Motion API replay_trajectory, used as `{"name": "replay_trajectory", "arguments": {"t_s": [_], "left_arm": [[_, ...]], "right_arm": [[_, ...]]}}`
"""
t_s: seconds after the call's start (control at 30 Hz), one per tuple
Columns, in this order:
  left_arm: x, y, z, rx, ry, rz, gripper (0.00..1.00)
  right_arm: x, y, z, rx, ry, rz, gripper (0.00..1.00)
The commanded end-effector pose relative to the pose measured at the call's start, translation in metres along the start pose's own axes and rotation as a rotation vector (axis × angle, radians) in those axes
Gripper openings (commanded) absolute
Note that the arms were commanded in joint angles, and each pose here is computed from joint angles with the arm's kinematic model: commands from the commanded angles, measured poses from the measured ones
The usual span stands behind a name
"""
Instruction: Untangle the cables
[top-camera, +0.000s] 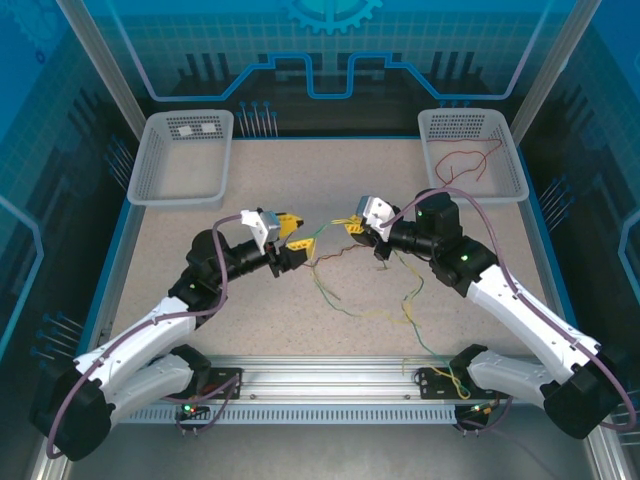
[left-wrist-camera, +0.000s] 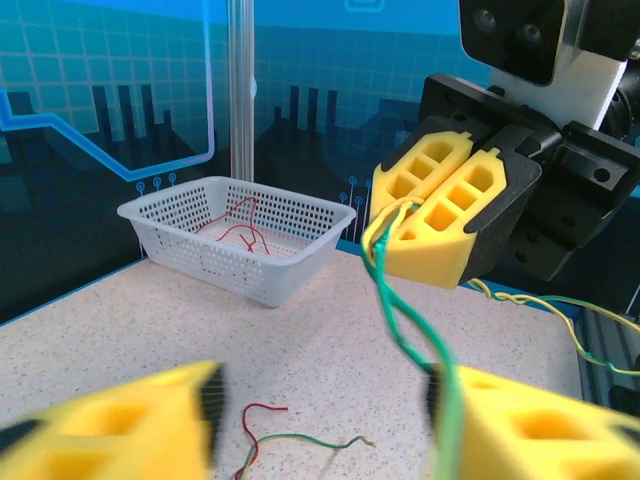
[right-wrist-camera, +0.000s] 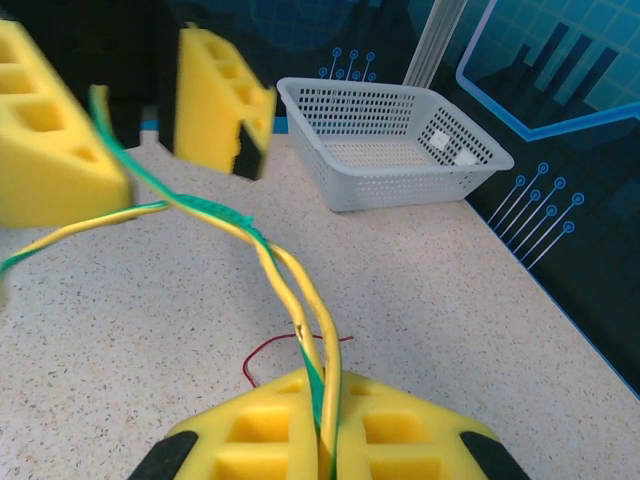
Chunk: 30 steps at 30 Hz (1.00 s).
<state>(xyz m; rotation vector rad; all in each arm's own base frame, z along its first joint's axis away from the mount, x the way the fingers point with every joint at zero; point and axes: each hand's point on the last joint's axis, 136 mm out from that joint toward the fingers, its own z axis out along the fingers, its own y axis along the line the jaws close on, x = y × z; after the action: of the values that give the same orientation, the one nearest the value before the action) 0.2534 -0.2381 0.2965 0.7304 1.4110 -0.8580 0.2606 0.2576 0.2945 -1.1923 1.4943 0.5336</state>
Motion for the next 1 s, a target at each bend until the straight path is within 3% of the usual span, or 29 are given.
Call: {"name": "replay_trajectory", "arguments": {"t_s": [0.0,0.13,0.23,0.27,0.3,0.33,0.4,0.53,0.57,0.67,0.77,0.87,0.97], "left_arm": [[-0.017,-0.005,0.001,0.024,-0.038,0.033,0.24],[-0.016,-0.005,0.002,0.028,-0.039,0.03,0.09],[-0.016,-0.006,0.001,0.032,-0.039,0.03,0.14],[-0.015,-0.006,0.001,0.032,-0.038,0.03,0.03],[-0.015,-0.007,0.001,0.035,-0.039,0.031,0.0],[-0.014,-0.007,0.001,0.037,-0.038,0.033,0.04],[-0.013,-0.01,0.0,0.052,-0.034,0.038,0.49],[-0.011,-0.016,-0.002,0.083,-0.036,0.055,0.87],[-0.008,-0.017,-0.002,0.086,-0.032,0.064,0.89],[-0.005,-0.013,-0.004,0.063,-0.032,0.078,0.88],[-0.001,-0.011,-0.002,0.057,-0.014,0.082,0.81],[-0.001,-0.011,0.0,0.057,-0.011,0.085,0.59],[-0.002,-0.01,0.0,0.055,-0.016,0.088,0.45]], "right_arm": [[-0.001,0.008,0.0,-0.03,-0.011,0.001,0.0],[0.002,0.008,0.001,-0.03,0.0,0.004,0.0],[0.006,0.005,0.002,-0.018,0.021,0.012,0.0],[0.007,0.004,0.002,-0.012,0.026,0.012,0.0],[0.008,0.004,0.003,-0.01,0.029,0.012,0.0],[0.008,0.002,0.003,-0.002,0.032,0.015,0.0],[0.009,-0.003,0.003,0.024,0.04,0.03,0.0],[0.01,-0.017,0.001,0.057,0.055,0.09,0.0],[0.009,-0.015,0.0,0.041,0.049,0.091,0.0],[0.006,-0.009,-0.002,0.018,0.028,0.079,0.0],[0.003,-0.003,-0.004,-0.011,0.005,0.074,0.0],[0.002,0.0,-0.005,-0.021,-0.002,0.065,0.0],[0.002,0.003,-0.005,-0.031,-0.002,0.063,0.0]]}}
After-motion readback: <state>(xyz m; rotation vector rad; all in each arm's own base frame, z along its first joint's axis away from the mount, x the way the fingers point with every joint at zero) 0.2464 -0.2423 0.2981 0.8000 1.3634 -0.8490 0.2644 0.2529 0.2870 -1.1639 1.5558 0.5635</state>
